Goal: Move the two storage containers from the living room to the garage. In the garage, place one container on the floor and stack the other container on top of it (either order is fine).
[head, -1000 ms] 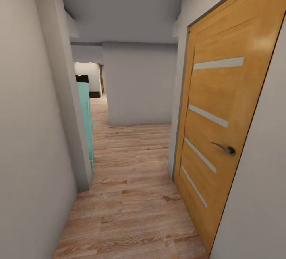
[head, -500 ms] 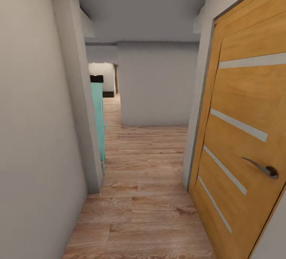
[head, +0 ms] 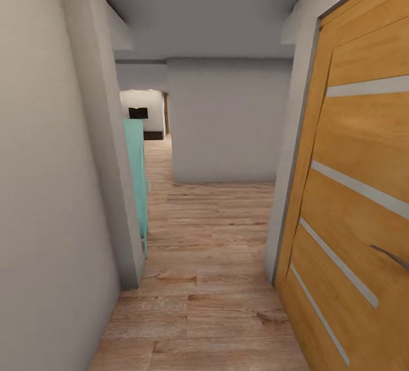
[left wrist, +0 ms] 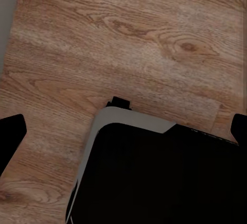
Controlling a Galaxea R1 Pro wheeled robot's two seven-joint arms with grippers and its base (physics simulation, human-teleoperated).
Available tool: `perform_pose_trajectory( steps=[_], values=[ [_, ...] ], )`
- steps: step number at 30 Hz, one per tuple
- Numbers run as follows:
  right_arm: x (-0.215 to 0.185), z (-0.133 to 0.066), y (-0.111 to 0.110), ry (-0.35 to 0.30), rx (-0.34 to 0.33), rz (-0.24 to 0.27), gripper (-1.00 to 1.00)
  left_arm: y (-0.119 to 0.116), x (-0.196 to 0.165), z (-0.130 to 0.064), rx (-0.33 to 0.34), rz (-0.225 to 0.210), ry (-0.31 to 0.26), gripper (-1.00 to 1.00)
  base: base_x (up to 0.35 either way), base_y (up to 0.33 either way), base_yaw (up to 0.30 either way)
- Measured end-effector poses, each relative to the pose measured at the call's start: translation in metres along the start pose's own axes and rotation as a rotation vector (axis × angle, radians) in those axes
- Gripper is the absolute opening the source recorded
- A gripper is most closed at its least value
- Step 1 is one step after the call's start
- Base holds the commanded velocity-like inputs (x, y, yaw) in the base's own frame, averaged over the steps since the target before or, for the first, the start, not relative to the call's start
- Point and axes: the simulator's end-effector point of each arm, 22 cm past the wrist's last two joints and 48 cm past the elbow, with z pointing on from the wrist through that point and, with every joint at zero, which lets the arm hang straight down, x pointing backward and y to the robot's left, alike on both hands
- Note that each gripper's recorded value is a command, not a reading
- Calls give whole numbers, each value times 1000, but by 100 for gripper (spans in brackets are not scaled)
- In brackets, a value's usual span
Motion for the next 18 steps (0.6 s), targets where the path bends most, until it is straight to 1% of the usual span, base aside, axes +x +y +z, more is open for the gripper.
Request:
perform_pose_trajectory(
  steps=[12,18],
  values=[
    [0,0,0,0,0,2,100,1,0,0,-1,-1,1,100,323,0,0],
    [0,0,-1,-1,4,13,100,0,0,0,-1,-1,1,100,323,0,0]
  ],
)
